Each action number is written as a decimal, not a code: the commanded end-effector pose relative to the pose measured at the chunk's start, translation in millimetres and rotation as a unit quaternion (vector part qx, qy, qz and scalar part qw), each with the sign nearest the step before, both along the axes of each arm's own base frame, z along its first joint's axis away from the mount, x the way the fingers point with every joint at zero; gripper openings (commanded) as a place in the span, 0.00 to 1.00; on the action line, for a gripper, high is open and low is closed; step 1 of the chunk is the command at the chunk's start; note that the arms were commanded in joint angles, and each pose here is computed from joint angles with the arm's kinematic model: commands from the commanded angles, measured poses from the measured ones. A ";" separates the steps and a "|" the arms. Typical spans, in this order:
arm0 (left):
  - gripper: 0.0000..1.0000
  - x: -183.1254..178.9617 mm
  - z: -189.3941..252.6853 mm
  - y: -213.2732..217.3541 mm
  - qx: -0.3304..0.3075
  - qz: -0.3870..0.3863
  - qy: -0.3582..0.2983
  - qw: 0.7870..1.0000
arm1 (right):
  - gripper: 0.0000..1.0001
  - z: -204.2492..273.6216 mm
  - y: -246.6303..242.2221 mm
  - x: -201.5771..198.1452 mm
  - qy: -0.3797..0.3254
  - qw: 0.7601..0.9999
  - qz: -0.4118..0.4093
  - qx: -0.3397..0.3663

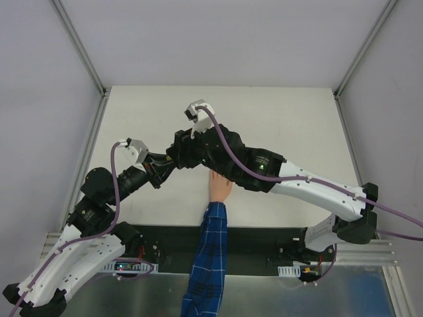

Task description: Paint the nails

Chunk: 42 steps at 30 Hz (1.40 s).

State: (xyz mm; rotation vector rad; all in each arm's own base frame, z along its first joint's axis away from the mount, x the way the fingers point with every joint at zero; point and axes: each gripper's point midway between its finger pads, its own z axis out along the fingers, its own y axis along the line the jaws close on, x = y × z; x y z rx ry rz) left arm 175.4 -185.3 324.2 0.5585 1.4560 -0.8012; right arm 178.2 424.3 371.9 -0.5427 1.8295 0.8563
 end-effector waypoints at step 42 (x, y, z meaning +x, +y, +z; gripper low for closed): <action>0.00 -51.5 46.7 -8.6 -0.030 -0.112 -0.068 0.991 | 0.82 48.2 -46.6 -59.0 -0.069 0.977 0.192 0.067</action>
